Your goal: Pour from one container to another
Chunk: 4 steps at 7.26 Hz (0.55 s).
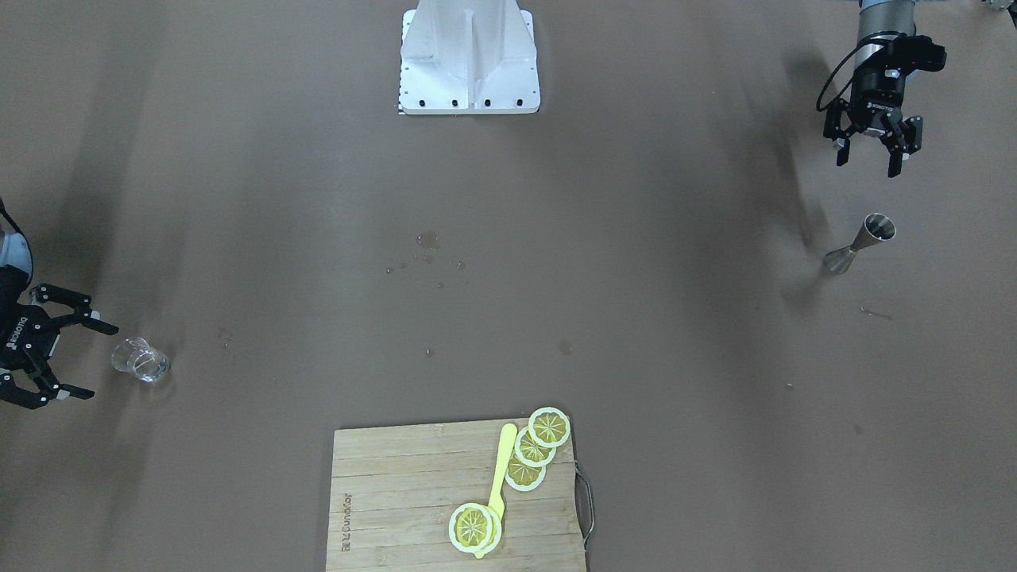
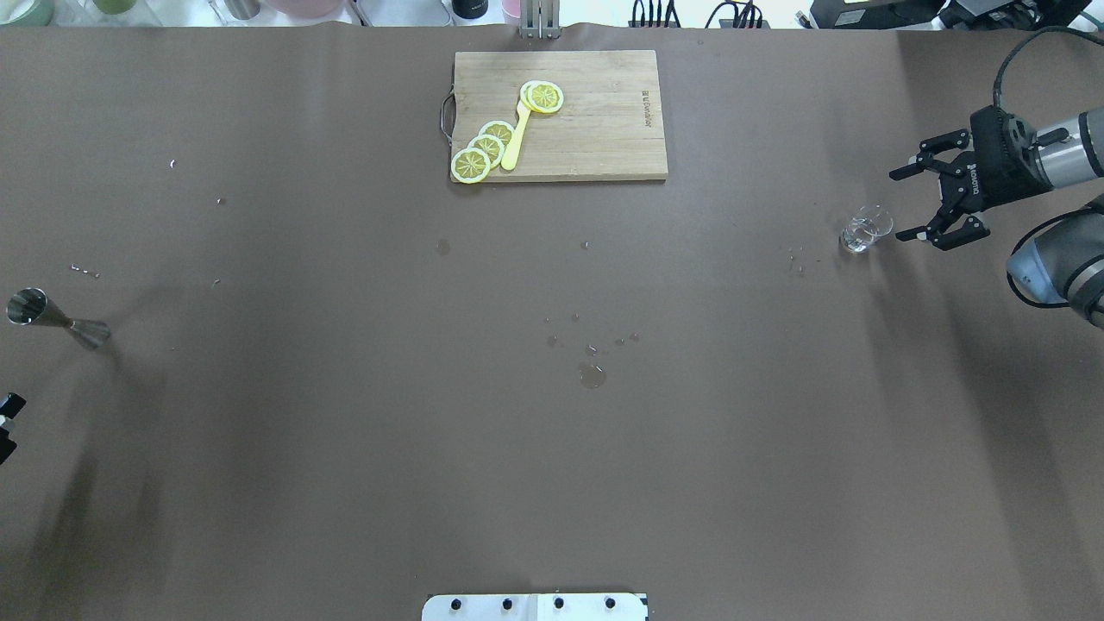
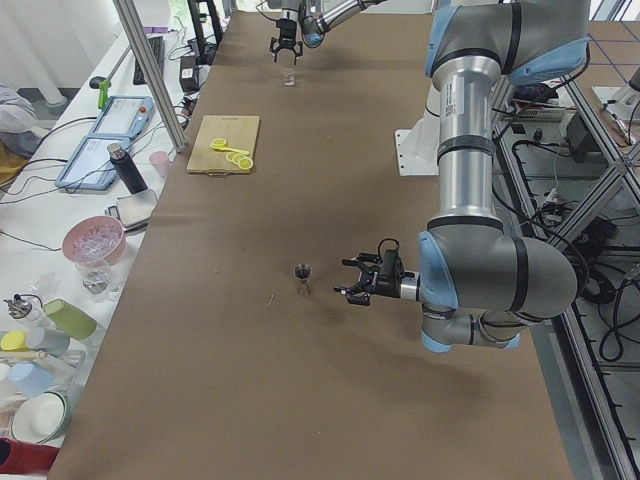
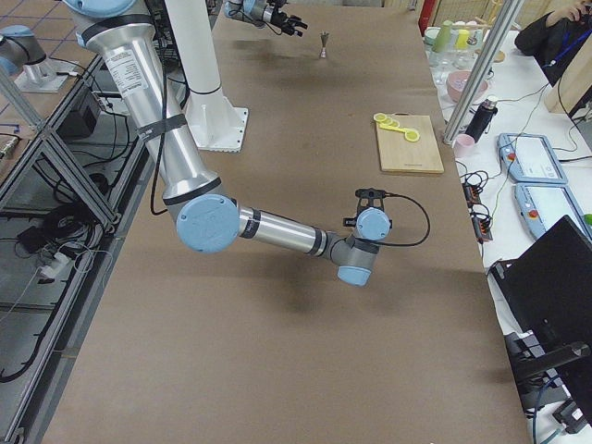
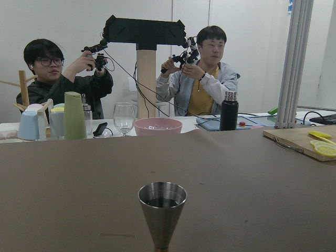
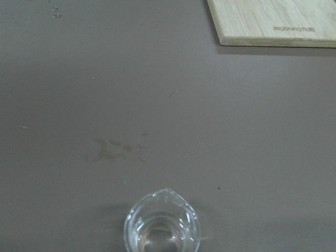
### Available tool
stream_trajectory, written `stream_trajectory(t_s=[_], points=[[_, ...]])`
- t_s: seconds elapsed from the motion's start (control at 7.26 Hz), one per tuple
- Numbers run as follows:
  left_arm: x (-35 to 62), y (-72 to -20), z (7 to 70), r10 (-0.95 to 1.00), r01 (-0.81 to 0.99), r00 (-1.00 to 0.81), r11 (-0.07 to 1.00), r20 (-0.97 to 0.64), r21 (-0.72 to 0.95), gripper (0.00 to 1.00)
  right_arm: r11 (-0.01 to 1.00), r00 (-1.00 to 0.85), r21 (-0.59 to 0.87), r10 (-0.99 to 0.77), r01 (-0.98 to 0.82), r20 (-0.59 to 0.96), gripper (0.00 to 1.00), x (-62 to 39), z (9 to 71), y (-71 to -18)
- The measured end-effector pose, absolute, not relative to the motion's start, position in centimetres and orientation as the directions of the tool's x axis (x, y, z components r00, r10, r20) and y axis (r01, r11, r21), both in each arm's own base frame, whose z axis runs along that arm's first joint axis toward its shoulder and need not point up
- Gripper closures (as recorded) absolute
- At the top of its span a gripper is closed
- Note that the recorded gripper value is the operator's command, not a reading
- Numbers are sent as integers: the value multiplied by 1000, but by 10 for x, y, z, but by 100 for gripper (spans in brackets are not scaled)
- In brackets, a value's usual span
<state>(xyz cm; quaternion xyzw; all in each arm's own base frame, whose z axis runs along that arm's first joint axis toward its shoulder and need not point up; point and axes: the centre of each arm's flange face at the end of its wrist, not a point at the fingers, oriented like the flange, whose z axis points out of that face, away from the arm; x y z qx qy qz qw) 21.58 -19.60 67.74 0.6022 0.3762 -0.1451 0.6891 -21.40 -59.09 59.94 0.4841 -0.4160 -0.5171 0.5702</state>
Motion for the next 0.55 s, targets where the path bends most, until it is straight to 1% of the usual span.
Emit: stream_trajectory(t_s=[0.55], points=[[237,-200,672,187,657,688,248,-701,712,10,20,109,980,-994,198,-2,1,-245,602,-582]])
